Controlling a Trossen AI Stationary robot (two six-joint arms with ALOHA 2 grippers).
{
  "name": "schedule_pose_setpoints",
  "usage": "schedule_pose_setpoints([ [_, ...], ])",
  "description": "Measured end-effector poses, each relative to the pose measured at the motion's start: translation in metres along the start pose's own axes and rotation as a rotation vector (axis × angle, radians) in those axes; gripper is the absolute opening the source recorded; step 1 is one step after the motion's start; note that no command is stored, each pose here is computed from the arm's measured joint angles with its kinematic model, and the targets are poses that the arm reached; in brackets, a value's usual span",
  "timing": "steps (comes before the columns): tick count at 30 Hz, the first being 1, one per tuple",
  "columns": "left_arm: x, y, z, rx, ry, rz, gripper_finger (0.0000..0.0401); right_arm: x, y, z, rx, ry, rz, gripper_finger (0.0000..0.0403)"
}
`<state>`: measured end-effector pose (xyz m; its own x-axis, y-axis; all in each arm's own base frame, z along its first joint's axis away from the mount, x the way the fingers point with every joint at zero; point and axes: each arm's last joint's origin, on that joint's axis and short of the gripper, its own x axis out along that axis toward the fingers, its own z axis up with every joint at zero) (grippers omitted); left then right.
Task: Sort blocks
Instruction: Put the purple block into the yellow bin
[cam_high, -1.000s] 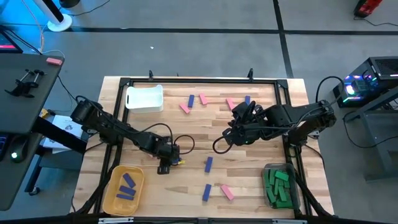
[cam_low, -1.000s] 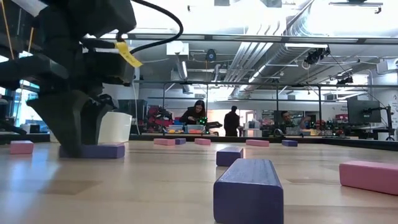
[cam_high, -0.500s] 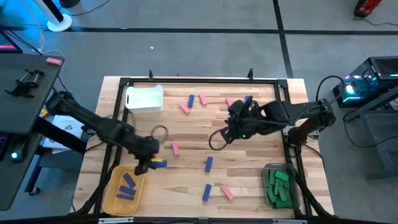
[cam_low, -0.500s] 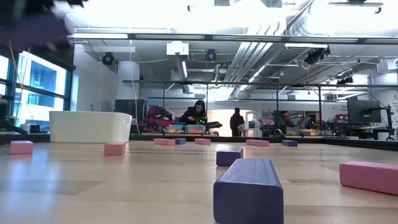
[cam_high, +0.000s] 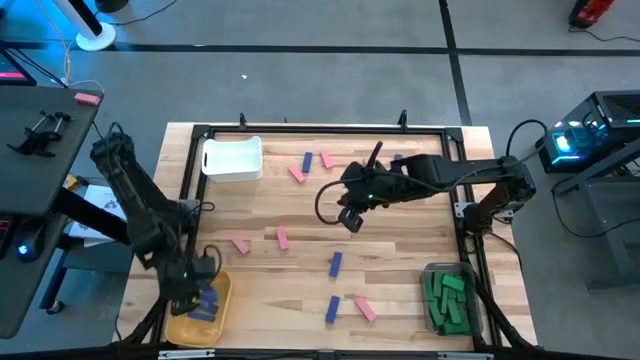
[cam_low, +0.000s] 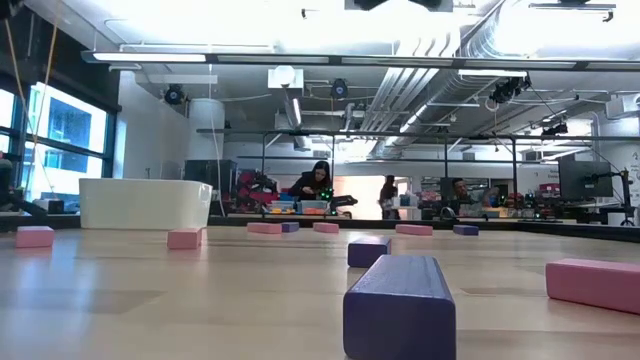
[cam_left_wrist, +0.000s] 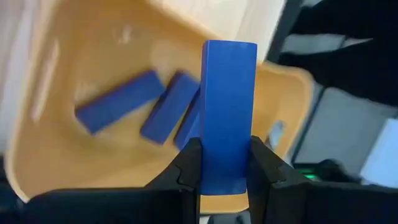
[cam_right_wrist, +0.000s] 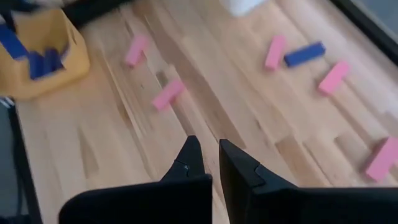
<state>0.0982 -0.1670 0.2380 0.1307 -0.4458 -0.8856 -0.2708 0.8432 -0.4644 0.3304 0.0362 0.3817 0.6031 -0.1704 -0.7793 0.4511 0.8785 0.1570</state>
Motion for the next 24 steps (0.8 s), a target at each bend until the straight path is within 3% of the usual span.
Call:
schedule_pose_setpoints([
  [3, 0.014, -0.003, -0.004, -0.036, 0.023, 0.062, 0.0055, 0.009, -0.001, -0.007, -0.006, 0.046, 0.002, 0.0],
  [7, 0.024, -0.005, -0.002, -0.067, 0.038, 0.094, 0.0136, 0.013, -0.001, -0.011, 0.013, 0.087, 0.025, 0.0],
  [11, 0.021, -0.005, 0.0, -0.054, 0.103, 0.058, 0.022, 0.013, 0.001, -0.013, 0.018, 0.091, 0.031, 0.0],
  [15, 0.01, -0.003, 0.003, -0.002, 0.126, -0.002, 0.0271, 0.012, 0.005, -0.015, 0.059, 0.096, 0.038, 0.0],
  [18, -0.004, 0.0, 0.009, 0.005, 0.064, -0.058, 0.0285, 0.01, 0.01, -0.019, 0.128, 0.108, 0.052, 0.0],
  [24, -0.037, 0.017, 0.033, -0.008, -0.232, -0.114, 0.0288, 0.017, 0.031, -0.036, 0.314, 0.166, 0.025, 0.0],
])
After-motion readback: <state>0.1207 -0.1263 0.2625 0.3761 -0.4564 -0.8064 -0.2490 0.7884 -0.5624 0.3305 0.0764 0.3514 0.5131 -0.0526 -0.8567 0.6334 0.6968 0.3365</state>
